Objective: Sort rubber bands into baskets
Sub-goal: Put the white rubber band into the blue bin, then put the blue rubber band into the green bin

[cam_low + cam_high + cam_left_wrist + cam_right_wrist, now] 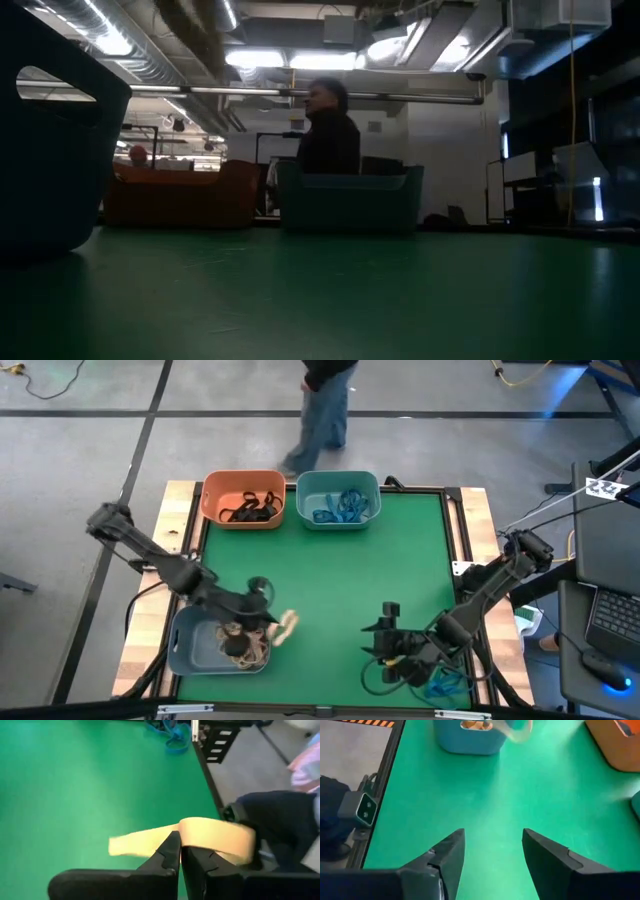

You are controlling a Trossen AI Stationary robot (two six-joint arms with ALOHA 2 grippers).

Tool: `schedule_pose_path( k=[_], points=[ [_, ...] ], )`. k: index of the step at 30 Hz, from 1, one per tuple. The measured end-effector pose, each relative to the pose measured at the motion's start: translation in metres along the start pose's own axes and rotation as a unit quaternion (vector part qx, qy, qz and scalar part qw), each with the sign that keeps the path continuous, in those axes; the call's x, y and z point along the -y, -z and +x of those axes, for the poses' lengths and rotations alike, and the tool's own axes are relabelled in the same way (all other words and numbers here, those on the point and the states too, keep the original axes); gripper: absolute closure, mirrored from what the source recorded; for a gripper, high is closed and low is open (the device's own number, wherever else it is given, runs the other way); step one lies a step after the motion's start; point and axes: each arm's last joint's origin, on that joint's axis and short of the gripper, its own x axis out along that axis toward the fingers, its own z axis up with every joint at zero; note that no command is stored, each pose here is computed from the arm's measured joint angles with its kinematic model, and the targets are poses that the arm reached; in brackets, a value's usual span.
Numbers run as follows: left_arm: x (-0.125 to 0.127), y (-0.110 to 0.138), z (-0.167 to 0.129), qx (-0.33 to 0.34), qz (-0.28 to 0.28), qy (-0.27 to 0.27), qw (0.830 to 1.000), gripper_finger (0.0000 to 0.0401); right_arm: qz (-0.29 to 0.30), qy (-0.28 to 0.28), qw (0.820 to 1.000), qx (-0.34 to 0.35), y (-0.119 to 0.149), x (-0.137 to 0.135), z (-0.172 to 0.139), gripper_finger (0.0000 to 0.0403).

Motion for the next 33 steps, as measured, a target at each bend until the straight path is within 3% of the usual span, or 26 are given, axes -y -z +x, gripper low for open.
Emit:
schedule_pose_path(
  k=[5, 9, 16, 21, 28, 33],
  points=[
    [-0.004, 0.01, -0.045, -0.031, -0.071, 0.015, 0.997, 0.0398, 0.002, -0.002, 1.0, -0.004, 0.001, 0.0, 0.0, 0.0205],
    [-0.004, 0.021, -0.062, -0.065, -0.11, 0.01, 0.992, 0.0394, 0.003, 0.002, 1.0, -0.002, 0.001, 0.0, 0.0, 0.0205],
    [0.002, 0.044, -0.061, -0.161, -0.145, -0.041, 0.975, 0.0398, 0.017, -0.001, 1.0, -0.011, 0.002, 0.001, 0.001, 0.0205],
    [0.011, 0.053, -0.052, -0.193, -0.141, -0.058, 0.969, 0.0378, 0.045, -0.011, 0.997, -0.06, 0.01, 0.003, 0.0, 0.0205],
    [0.014, 0.06, -0.038, -0.223, -0.171, -0.099, 0.955, 0.0318, 0.085, -0.023, 0.987, -0.132, 0.04, 0.005, 0.013, 0.0205],
    [0.01, 0.064, -0.041, -0.293, -0.238, -0.08, 0.923, 0.0262, 0.136, -0.052, 0.964, -0.223, 0.059, 0.006, 0.016, 0.0205]
  ],
)
